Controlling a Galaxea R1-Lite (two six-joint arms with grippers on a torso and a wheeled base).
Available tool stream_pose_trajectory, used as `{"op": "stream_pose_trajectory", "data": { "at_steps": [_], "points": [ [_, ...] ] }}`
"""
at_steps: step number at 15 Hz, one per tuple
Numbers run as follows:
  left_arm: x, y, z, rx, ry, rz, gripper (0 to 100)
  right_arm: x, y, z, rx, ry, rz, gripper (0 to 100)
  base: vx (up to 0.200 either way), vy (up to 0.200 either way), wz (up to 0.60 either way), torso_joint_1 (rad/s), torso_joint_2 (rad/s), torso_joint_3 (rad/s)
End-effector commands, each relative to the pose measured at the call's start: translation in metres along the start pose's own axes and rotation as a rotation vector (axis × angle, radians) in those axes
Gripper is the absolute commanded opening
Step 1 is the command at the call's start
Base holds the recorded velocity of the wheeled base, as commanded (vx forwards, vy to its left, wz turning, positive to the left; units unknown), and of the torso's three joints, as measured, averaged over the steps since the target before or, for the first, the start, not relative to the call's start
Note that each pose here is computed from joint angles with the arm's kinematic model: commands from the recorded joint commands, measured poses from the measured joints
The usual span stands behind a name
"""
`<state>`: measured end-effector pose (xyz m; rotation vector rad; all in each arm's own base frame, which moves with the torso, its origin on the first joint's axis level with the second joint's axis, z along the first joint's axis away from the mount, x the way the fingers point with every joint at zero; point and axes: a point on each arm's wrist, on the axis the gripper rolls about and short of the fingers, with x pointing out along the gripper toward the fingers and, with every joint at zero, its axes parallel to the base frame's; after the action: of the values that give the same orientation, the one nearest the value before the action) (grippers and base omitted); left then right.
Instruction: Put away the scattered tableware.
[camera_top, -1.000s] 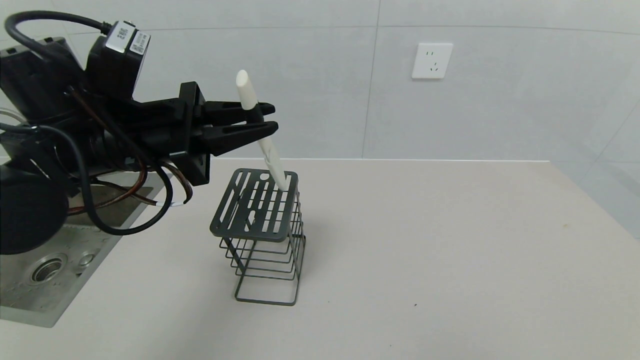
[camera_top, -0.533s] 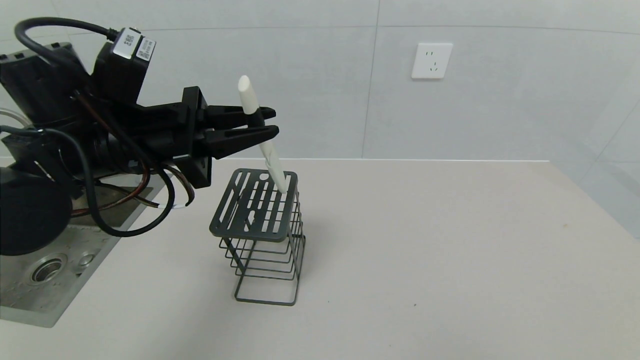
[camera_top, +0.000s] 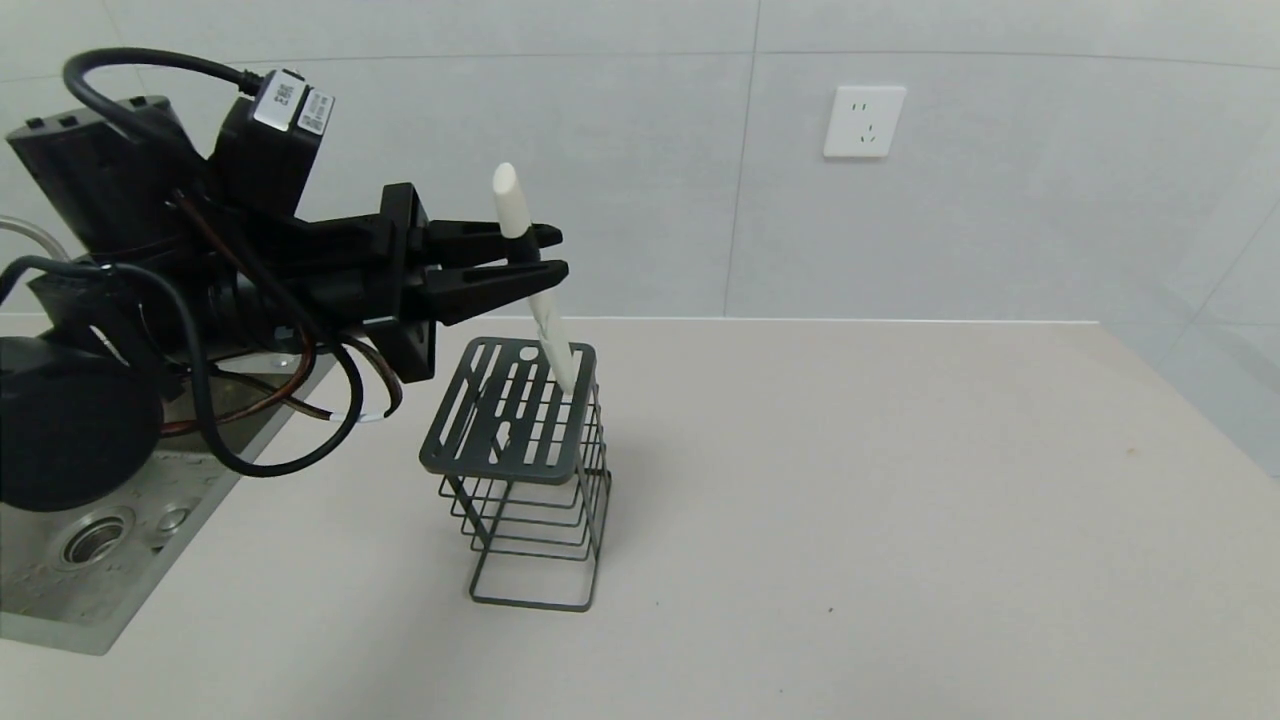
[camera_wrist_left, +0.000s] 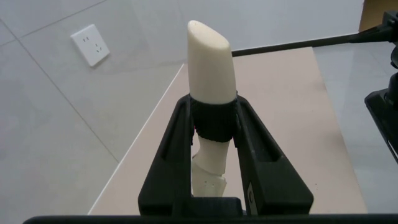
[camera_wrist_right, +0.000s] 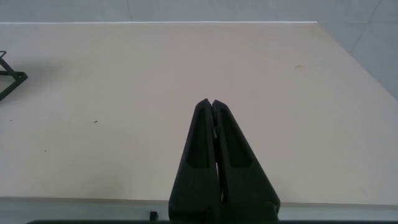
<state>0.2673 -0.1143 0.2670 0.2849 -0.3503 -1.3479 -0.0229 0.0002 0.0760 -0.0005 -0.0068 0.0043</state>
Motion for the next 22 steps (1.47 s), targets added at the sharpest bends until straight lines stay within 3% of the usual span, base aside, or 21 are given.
{"op": "stream_pose_trajectory", "data": {
  "at_steps": [1, 6, 10, 17, 22],
  "points": [
    [0.004, 0.000, -0.005, -0.012, 0.003, -0.009, 0, 0.000, 0.000, 0.000, -0.001, 0.001, 0.000, 0, 0.000, 0.000, 0.00, 0.000, 0.00, 0.000],
    [0.007, 0.003, -0.015, -0.024, 0.015, -0.007, 0, 0.000, 0.000, 0.000, 0.000, 0.001, 0.000, 0, 0.000, 0.000, 0.00, 0.000, 0.00, 0.000],
    [0.009, 0.008, -0.032, 0.005, 0.038, -0.006, 0, 0.000, 0.000, 0.000, -0.001, 0.001, 0.000, 0, 0.000, 0.000, 0.00, 0.000, 0.00, 0.000],
    [0.011, 0.011, -0.040, 0.020, 0.041, 0.009, 0, 0.000, 0.000, 0.000, -0.001, 0.001, 0.000, 0, 0.000, 0.000, 0.00, 0.000, 0.00, 0.000],
    [0.010, 0.005, -0.050, -0.013, 0.060, 0.002, 0, 0.000, 0.000, 0.000, -0.001, 0.001, 0.002, 0, 0.000, 0.000, 0.00, 0.000, 0.00, 0.000]
  ]
}}
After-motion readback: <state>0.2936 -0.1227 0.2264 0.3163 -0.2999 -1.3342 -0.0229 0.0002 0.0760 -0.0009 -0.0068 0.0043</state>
